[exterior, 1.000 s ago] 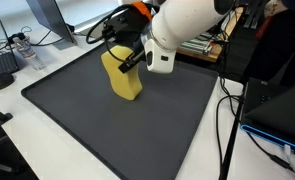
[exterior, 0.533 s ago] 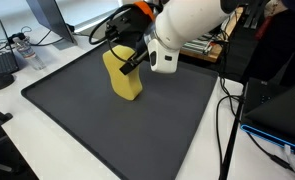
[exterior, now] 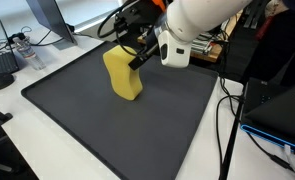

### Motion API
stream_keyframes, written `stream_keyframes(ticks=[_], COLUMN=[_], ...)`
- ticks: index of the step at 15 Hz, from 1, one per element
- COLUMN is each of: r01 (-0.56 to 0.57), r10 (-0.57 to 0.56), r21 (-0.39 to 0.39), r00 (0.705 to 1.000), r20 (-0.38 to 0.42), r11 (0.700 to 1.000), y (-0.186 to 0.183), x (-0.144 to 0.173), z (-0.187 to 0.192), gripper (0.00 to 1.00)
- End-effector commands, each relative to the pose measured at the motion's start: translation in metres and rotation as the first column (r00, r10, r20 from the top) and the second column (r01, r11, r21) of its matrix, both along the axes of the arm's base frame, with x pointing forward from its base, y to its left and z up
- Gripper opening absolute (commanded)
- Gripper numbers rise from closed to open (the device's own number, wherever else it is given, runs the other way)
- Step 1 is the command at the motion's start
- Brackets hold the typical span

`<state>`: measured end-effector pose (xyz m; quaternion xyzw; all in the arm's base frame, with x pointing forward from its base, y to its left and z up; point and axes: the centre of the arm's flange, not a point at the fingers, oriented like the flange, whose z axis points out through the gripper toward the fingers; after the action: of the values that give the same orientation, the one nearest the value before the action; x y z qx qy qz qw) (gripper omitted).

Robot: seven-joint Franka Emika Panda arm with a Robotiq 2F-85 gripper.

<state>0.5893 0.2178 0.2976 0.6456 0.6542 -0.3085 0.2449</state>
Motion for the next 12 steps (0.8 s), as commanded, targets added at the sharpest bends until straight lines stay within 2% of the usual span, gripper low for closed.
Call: stream_keyframes(ticks=[1, 6, 8, 12], r01=[0.024, 0.076, 0.140, 0.288], r10=[-0.025, -0.084, -0.157, -0.342], r21=[0.015, 0.085, 0.124, 0.258], r00=[0.999, 0.992, 0.978, 0.920], r20=[0.021, 0.094, 0.134, 0.193], r11=[1.000, 0.993, 0.982, 0.922], y=[0.014, 0.021, 0.019, 0.003], x=[-0.003, -0.004, -0.006, 0.000], z=[0.027, 0.058, 0.075, 0.115], gripper=[1.00, 1.00, 1.00, 1.00])
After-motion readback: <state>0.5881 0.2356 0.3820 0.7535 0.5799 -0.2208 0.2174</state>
